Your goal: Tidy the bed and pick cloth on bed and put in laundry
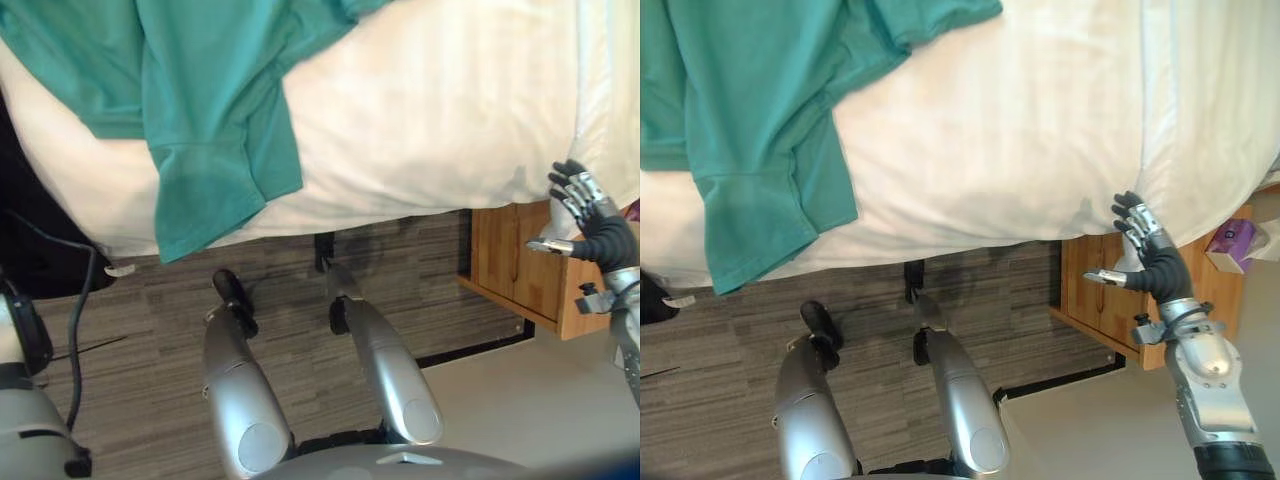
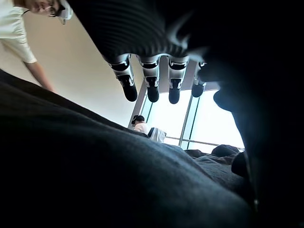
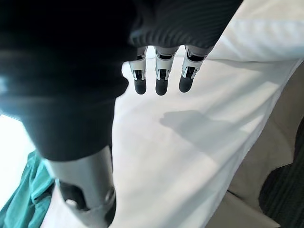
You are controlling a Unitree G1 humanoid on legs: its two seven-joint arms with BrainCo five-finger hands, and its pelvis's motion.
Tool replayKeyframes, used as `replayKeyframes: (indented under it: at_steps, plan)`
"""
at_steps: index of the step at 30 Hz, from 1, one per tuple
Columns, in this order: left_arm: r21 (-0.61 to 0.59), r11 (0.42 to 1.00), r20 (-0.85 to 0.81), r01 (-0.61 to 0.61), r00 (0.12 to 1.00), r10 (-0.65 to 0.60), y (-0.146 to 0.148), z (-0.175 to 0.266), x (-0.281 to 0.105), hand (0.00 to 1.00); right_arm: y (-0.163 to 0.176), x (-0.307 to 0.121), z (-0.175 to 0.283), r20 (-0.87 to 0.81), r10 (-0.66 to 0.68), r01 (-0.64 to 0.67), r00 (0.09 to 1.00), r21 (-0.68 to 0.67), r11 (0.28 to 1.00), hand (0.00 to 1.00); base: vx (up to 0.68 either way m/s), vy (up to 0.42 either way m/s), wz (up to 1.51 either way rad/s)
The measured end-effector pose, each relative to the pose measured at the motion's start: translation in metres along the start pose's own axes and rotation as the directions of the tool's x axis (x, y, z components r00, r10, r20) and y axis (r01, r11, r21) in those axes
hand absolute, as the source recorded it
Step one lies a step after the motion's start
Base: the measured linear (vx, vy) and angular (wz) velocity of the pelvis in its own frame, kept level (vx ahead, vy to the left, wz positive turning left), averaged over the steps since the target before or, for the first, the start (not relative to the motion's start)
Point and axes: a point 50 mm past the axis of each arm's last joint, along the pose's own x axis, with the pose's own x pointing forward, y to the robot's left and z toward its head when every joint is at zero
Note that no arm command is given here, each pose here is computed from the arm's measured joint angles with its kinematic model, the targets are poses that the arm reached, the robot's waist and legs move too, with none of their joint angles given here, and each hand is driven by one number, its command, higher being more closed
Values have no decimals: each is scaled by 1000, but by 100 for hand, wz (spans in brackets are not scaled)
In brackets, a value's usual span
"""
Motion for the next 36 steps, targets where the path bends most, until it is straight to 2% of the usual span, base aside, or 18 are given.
replayKeyframes:
  at_steps: [4,5,7,10,12,14,17,20,23,26,28,29,30,31,32,33,34,36]
  plan:
    - [166,973,-33,159,987,-156,-7,-2,-3,0,0,3,14,81,32,-35,996,37,999,0,7,-21,-4]
    - [202,961,-45,188,982,-183,-9,-3,-4,100,0,4,15,90,32,-37,995,49,998,0,21,-22,3]
    - [390,870,-74,301,952,-296,-16,-3,-8,100,-4,11,23,144,24,-37,989,87,996,0,4,-7,8]
    - [592,736,-88,328,934,-345,-10,8,-6,100,-6,28,39,249,18,-54,968,137,989,0,-2,2,1]
    - [652,668,-112,360,916,-385,-11,13,-9,100,-7,32,44,279,13,-57,960,150,987,0,0,0,0]
    - [721,542,-184,432,873,-451,-14,18,-15,100,-7,37,48,302,14,-67,953,168,984,0,8,29,2]
    - [765,406,-275,500,824,-496,-18,21,-23,100,-5,40,51,317,31,-88,948,166,982,0,2,7,3]
    - [773,332,-319,541,783,-534,-20,25,-29,100,-5,40,52,319,39,-96,947,164,982,0,0,-4,-1]
    - [776,292,-311,559,742,-594,-28,26,-35,100,-5,41,52,322,42,-100,946,163,982,0,4,-21,1]
    - [710,314,-218,630,622,-753,-40,16,-39,100,-7,43,58,336,42,-101,941,160,982,0,4,-10,0]
    - [542,347,-33,765,432,-901,-52,10,-51,100,-8,44,67,334,57,-114,941,153,982,0,10,5,11]
    - [487,337,21,806,375,-927,-57,10,-60,100,-10,43,70,334,59,-113,941,145,983,0,11,28,26]
    - [386,285,157,877,242,-957,-67,15,-85,100,-11,39,76,345,47,-101,937,139,985,0,8,49,36]
    - [285,184,319,941,88,-944,-74,26,-118,100,-12,30,81,351,38,-88,935,128,988,0,4,60,41]
    - [246,122,399,962,14,-917,-75,33,-138,100,-12,25,83,353,36,-84,935,122,989,0,-6,79,44]
    - [183,-18,555,983,-118,-824,-72,47,-179,100,-9,17,87,360,31,-74,932,107,991,0,-9,71,43]
    - [126,-147,656,981,-194,-730,-67,55,-212,100,-3,13,89,368,32,-69,929,87,994,0,-13,89,42]
    - [7,-432,801,902,-263,-537,-50,64,-274,100,15,8,89,372,36,-48,928,21,999,0,0,75,34]
